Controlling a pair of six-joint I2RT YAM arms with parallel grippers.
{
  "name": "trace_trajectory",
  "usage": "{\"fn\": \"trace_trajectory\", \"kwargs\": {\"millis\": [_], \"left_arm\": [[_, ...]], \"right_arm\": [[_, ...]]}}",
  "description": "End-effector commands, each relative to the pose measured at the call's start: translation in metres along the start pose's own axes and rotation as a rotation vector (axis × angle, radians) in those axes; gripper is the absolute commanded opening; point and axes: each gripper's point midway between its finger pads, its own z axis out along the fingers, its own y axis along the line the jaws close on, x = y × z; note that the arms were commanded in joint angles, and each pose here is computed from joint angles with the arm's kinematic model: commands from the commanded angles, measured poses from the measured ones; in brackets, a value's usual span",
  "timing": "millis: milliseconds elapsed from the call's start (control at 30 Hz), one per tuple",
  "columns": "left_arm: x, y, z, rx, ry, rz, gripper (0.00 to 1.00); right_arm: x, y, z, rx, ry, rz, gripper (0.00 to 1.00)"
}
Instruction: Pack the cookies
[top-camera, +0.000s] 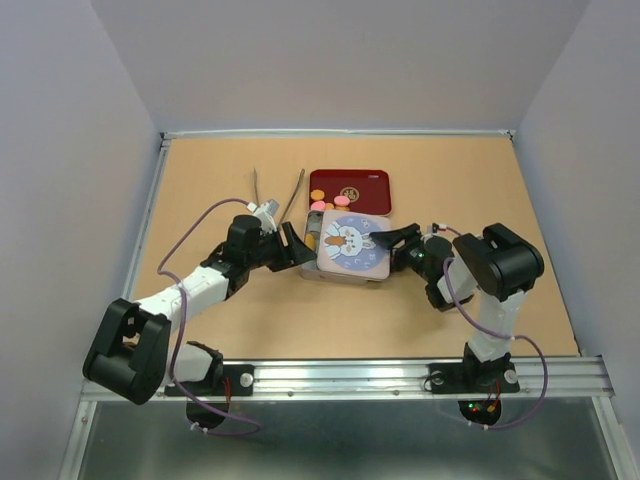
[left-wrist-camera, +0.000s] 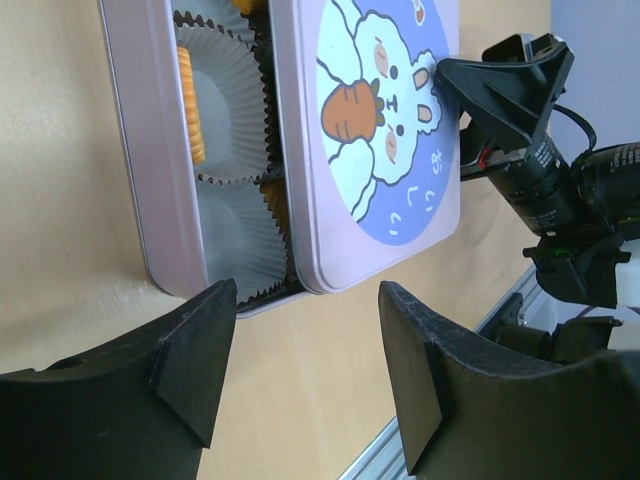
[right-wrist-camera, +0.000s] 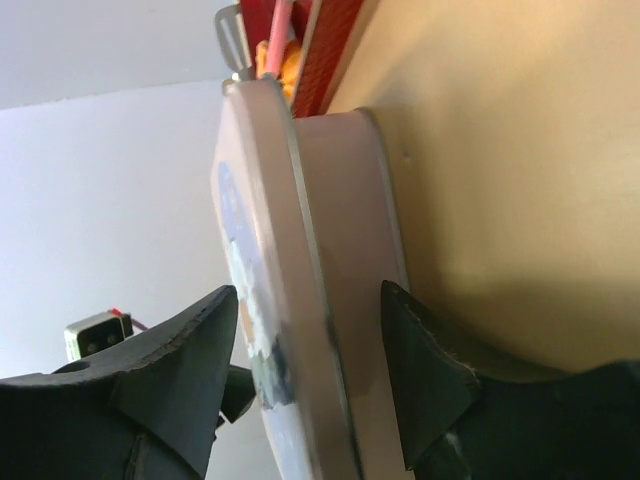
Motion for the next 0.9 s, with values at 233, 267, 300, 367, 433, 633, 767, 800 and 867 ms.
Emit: {"fn": "trace_trajectory", "kwargs": {"millis": [233, 267, 300, 367, 433, 633, 767, 800, 867], "left_arm": [[-0.012, -0.023, -0.009, 0.080, -0.050, 0.057, 0.69], [-0.011, -0.022, -0.010, 0.078, -0.050, 0.058, 0.69], [-0.013, -0.023, -0.012, 0.077, -0.060, 0.062, 0.69], [-0.015, -0.020, -0.014, 0.056, -0.079, 0.065, 0.69], [-0.018, -0.018, -0.017, 0.037, -0.099, 0.072, 0.69], [-0.032, -0.014, -0.023, -0.023, -0.140, 0.101, 0.69], [-0.041, -0.009, -0.025, -0.052, -0.165, 0.117, 0.69], [-0.044, -0.004, -0.026, -0.068, -0.167, 0.114, 0.69], [-0.047, 0.004, -0.027, -0.089, -0.168, 0.117, 0.69]], "right_arm": [[0.009, 0.123, 0.004, -0.408, -0.025, -0.169, 0.65], [0.012, 0.123, 0.007, -0.403, -0.018, -0.176, 0.65], [0.013, 0.122, 0.009, -0.393, -0.017, -0.177, 0.65], [0.018, 0.121, 0.015, -0.369, -0.006, -0.194, 0.65], [0.021, 0.121, 0.018, -0.357, 0.004, -0.211, 0.65], [0.025, 0.105, 0.031, -0.215, 0.006, -0.301, 0.65], [0.025, 0.098, 0.031, -0.176, 0.003, -0.324, 0.65], [0.026, 0.093, 0.031, -0.152, 0.007, -0.328, 0.65], [0.025, 0.080, 0.033, -0.093, 0.009, -0.337, 0.65]]}}
